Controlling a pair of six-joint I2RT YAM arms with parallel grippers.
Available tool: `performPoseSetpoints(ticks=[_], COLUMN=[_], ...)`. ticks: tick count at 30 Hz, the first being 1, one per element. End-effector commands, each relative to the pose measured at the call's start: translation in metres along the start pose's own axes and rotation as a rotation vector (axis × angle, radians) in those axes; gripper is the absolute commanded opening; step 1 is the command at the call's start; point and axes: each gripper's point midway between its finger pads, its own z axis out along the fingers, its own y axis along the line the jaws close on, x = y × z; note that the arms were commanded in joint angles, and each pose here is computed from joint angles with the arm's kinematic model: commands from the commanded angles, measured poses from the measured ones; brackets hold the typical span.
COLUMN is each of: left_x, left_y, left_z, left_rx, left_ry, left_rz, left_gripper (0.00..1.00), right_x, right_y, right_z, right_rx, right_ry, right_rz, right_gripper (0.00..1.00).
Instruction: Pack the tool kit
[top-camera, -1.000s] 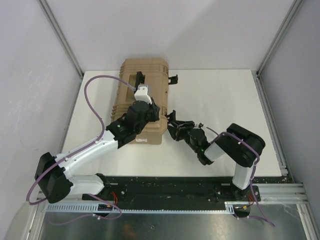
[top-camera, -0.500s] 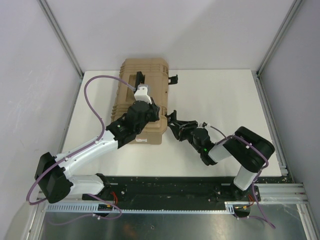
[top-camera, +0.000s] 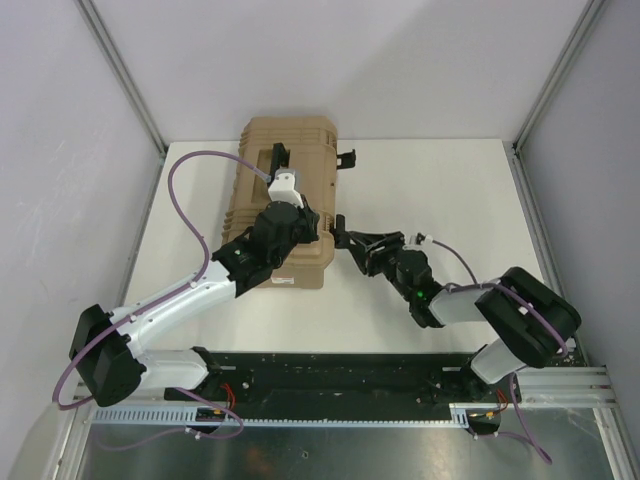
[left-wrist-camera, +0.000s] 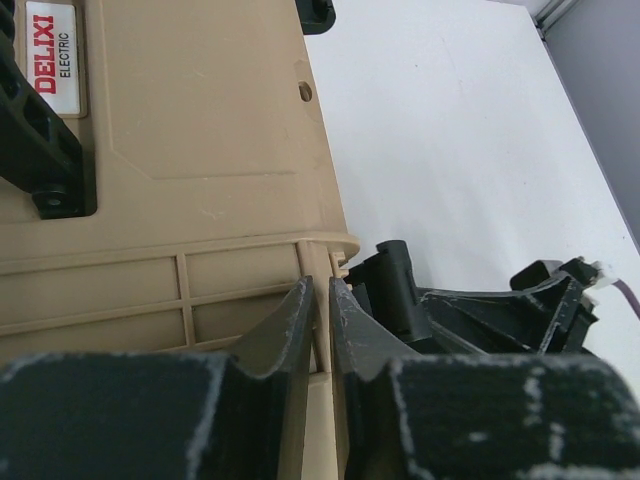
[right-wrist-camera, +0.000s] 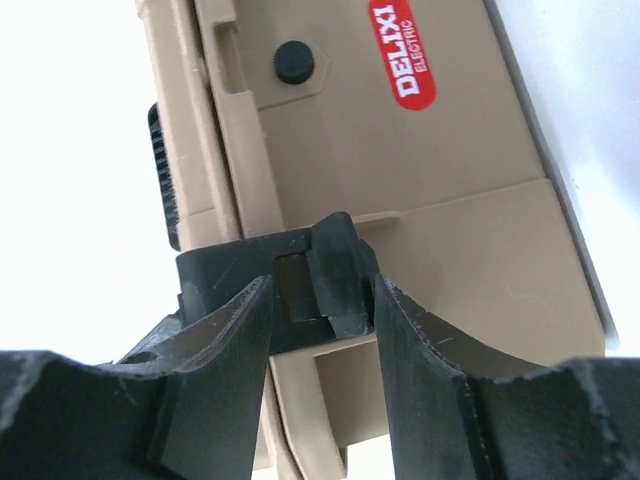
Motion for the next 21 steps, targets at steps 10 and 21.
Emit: performPoseSetpoints(ticks=[10, 21], left_x=[0.197, 0.197], left_y=[0.098, 0.096], left_z=[-0.053, -0.052], left_rx=[-0.253, -0.25], left_ry=[0.712, 0.713], left_rz=[0.234, 0.232], left_gripper=[0.16, 0.16], right_x=[0.078, 0.06], right_y=[0.153, 0.074], right_z=[-0.038, -0.022], right_rx=[-0.431, -0.028], right_ry=[0.319, 0.231], right_rz=[-0.031, -0.18], right_gripper=[0.5, 0.59])
